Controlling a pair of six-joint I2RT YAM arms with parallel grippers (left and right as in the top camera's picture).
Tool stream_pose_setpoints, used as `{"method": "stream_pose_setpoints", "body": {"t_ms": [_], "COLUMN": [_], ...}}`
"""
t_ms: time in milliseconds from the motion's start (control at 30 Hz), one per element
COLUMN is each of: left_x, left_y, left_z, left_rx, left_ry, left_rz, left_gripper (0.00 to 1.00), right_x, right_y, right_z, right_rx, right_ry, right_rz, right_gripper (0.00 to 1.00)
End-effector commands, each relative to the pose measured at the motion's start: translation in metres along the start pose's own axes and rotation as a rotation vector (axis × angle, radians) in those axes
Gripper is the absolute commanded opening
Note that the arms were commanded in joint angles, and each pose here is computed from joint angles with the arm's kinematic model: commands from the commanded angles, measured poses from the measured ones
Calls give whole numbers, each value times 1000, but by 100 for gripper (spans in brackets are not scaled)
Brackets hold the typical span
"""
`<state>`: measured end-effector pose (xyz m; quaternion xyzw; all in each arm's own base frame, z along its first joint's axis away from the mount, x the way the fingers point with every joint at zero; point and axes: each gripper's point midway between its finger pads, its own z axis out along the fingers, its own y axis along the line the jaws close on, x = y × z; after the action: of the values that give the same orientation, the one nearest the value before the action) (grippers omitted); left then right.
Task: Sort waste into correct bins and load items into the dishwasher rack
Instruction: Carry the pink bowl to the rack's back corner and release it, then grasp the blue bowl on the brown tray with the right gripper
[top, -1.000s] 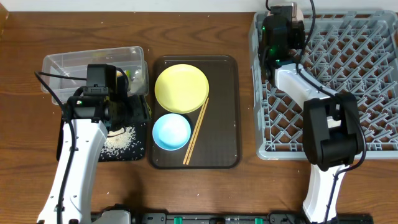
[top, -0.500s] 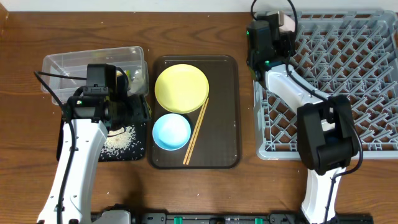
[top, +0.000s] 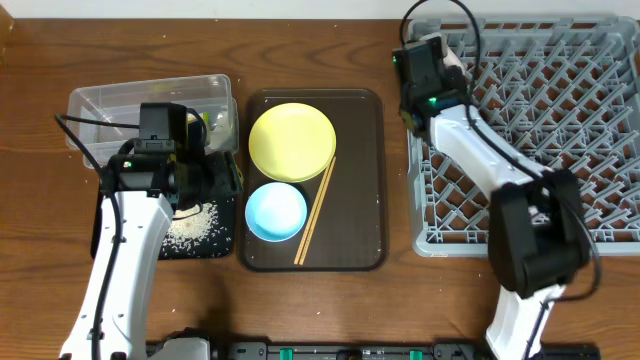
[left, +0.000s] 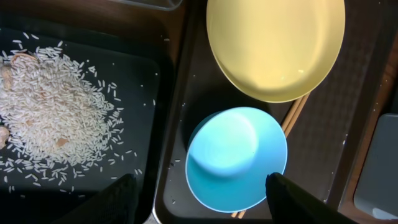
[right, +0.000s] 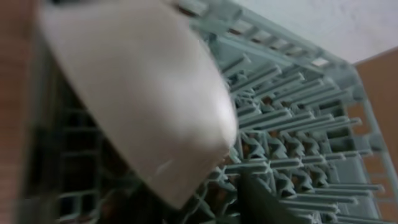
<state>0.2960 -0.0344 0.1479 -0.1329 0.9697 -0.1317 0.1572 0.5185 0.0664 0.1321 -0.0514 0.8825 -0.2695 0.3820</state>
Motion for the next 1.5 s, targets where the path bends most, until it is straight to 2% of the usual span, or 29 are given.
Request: {"method": "stream_pose_setpoints", "body": {"t_ms": [0,67,233,333,467,600,833,867,900,1067,1200,1367,1467], "left_x": [-2,-2,1,3,7,11,7,7,7,8,10,10,10], "left_y": [2,2,3,4,16,40,71,76,81,98,100,100,100], "left_z": [-1,-1,-1,-1,-2,-6,-13,-15,-16,-21,-22,-22,-22], "left_rx": [-12,-12,-16,-19,-85,-206,-241,-247,-251,-270,-274,-274,-275], "left_ry": [-9,-9,1,9,21,19,0,-3,-7,-6,-2,-2,-1], "left_rz": [4,4,1,0,-7,-103,-317,-346,-367,-431,-440,-440,-441], "left_gripper": [68,69,68,68,69,69,70,75,76,79,79,79,79], "right_x": [-33,-34,-26,-13,13,36,79,85,91,120,127,130,139], "right_y": [-7,-4,35,71,101,120,174,183,191,227,243,248,248], "right_z": [-39,-52,-93,-120,-149,-171,-212,-218,-223,-239,-234,-230,-227], "right_rx": [-138,-206,-532,-748,-881,-917,-1002,-1021,-1042,-1071,-1034,-1024,-1008], "right_ry": [-86,-86,-31,45,169,241,346,367,383,449,456,457,491], "right_rz": [89,85,130,143,127,50,-102,-113,-129,-186,-167,-167,-175], "right_gripper": [43,45,49,52,57,57,57,57,57,57,56,40,39]}}
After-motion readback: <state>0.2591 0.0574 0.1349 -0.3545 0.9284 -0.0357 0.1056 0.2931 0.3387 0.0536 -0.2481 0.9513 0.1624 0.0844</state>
